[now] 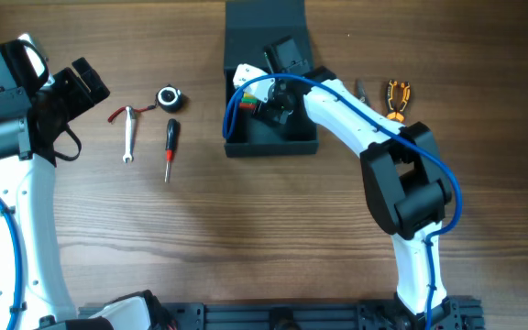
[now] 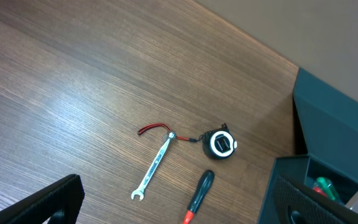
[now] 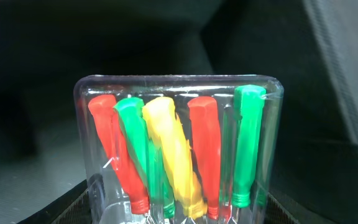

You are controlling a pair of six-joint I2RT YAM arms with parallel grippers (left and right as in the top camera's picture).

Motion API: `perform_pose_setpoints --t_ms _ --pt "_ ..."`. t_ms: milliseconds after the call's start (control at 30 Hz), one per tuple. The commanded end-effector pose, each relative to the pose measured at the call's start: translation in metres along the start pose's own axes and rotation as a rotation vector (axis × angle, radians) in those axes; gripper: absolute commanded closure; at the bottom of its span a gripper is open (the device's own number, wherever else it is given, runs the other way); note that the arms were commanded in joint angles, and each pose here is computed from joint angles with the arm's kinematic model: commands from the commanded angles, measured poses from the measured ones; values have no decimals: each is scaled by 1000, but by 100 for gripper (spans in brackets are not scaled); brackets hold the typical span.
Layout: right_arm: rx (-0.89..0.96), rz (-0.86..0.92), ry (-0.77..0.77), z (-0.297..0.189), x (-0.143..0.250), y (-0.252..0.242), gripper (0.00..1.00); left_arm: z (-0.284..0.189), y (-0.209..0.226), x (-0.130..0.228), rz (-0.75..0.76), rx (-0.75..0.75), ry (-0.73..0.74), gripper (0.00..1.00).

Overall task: Pack container
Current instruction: 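Lower the case into the box and open the right gripper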

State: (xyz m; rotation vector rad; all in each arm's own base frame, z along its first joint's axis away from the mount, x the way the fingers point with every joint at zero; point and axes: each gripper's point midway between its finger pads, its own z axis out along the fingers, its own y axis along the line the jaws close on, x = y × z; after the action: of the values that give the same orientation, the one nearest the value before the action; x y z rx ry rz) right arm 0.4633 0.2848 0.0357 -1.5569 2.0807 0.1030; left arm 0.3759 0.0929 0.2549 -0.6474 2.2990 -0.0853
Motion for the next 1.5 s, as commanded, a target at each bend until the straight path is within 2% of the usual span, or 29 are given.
perform_pose_setpoints --t_ms 0,267,400,433,533,767,967,1100,1133,1467 --pt "20 -34 28 3 0 2 92 -4 1 -8 20 -4 -20 0" --pt "24 -37 25 3 -1 1 90 -4 1 -8 20 -4 -20 0" --pt "70 -51 50 2 -1 -4 79 -4 1 -8 20 -4 -20 0" --pt "91 -42 65 1 -1 -7 74 -4 1 -8 20 -4 -20 0" --pt "145 -27 101 -4 -2 -12 69 -4 1 -8 20 -4 -20 0" --pt "185 37 42 -45 -25 -19 53 -4 1 -8 20 -4 -20 0" --pt "177 35 52 -47 -23 -17 41 -4 1 -8 20 -4 -20 0" --pt "177 38 51 -47 -23 -17 25 -4 1 -8 20 -4 -20 0" --pt "178 38 51 -47 -23 -17 2 -4 1 -8 20 -4 -20 0" --pt "192 151 19 -57 -30 -20 1 -4 1 -8 20 -4 -20 0"
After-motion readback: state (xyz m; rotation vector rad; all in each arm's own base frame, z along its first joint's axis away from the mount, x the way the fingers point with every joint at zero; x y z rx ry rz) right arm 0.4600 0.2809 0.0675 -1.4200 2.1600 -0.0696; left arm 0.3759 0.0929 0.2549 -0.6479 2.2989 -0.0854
